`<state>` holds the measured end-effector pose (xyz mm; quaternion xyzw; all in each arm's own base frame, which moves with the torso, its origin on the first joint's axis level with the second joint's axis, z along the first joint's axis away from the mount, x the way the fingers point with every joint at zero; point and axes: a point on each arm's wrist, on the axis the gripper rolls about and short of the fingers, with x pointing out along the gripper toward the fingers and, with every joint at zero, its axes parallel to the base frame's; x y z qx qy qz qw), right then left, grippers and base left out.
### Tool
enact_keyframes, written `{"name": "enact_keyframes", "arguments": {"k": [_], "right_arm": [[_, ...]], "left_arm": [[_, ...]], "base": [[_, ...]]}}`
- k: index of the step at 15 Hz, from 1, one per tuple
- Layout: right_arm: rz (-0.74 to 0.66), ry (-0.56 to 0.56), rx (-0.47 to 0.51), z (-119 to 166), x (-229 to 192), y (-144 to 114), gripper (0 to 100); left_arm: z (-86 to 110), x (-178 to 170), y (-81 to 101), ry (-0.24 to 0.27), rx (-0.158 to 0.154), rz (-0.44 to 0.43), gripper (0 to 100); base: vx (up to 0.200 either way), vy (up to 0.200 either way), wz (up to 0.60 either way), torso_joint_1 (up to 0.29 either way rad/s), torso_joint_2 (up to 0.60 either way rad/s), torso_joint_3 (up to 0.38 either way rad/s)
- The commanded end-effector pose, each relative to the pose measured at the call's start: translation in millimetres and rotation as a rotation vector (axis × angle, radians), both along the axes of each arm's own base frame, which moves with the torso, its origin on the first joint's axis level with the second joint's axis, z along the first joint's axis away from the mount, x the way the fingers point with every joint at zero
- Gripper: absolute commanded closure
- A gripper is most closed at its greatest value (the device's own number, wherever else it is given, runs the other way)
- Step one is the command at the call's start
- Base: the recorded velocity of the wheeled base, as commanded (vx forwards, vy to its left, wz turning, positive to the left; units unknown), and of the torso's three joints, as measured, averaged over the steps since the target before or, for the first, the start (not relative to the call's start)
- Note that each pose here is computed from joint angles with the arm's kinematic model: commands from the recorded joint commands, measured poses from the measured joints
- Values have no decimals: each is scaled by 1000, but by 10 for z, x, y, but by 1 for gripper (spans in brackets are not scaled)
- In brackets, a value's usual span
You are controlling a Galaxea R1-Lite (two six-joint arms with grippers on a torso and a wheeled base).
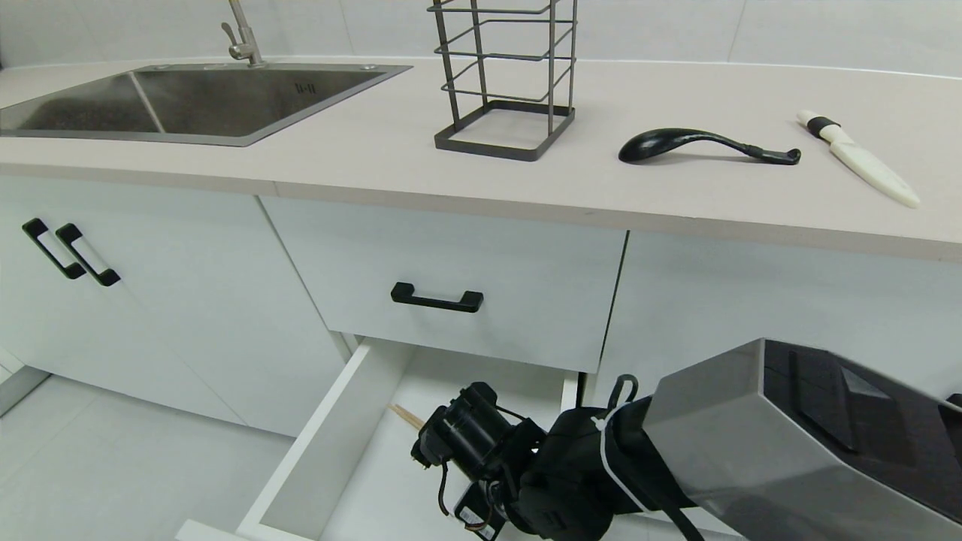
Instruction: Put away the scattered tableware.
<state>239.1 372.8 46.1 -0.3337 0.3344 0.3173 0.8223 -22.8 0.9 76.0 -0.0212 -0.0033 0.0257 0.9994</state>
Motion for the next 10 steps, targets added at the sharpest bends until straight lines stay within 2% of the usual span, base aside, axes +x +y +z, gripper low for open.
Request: {"name": "enact_keyframes", "arguments": {"k": [1,10], "right_arm": [[0,4,-7,-65,19,27,100],[2,14,-25,-268,82,142,100]], "left_arm": [[1,0,0,-1,-1,1,0],[1,0,0,-1,-1,1,0]], "base": [[0,0,0,0,0,0],[0,0,0,0,0,0]]}}
